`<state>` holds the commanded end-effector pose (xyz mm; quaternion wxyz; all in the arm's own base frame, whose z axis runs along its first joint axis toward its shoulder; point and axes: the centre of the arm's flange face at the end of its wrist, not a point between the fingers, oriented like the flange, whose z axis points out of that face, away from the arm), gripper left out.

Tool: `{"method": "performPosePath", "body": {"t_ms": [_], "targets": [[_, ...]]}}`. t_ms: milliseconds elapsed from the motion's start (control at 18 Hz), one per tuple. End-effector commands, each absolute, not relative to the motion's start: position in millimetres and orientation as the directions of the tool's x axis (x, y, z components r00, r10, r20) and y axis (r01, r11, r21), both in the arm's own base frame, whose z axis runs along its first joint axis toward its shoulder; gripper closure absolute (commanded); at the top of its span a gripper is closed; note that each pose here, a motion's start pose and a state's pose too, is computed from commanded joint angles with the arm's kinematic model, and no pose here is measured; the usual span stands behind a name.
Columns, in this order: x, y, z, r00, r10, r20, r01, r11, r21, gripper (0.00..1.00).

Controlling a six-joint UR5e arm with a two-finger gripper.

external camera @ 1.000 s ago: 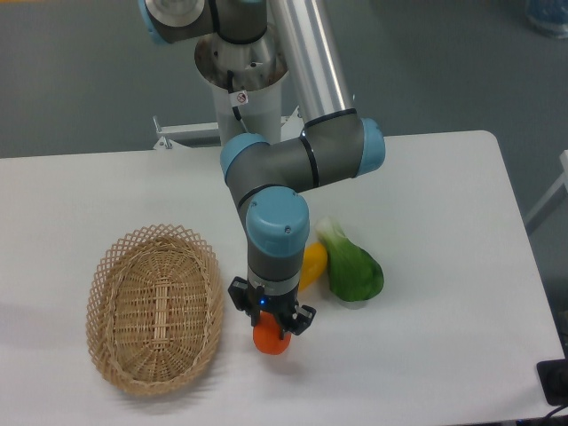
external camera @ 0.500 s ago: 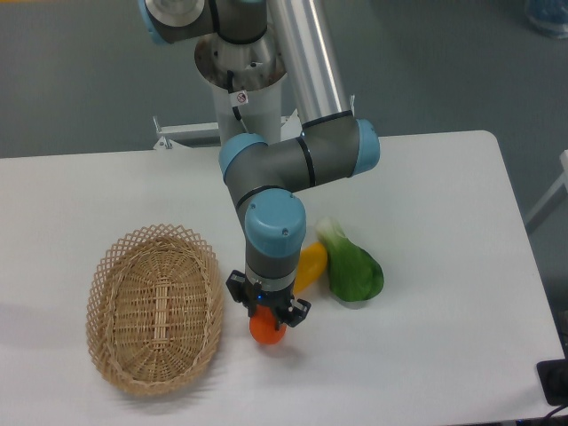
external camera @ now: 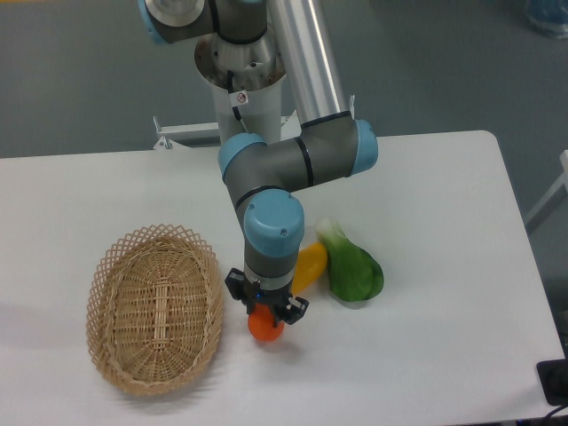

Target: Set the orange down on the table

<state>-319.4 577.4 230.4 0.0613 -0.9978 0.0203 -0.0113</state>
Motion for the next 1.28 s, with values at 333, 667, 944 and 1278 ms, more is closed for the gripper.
{"method": "performPosePath", "body": {"t_ms": [333,667,944,1278], "targets": [[-318.6,578.0,229.4,0.999,-0.043,0.021,-0.04,-0.992,-0.122,0.51],[-320.3,578.2,230.9,0.999,-0.048,0.016,-0.045,-0.991,-0.124,0.18],[-317.9,577.0,241.3,0.997,-0.083,0.001,-0.082,-0.987,-0.135,0.0],[-317.1,577.5,246.2,0.997,-0.081,-0.005,-0.081,-0.987,-0.141,0.0]]}}
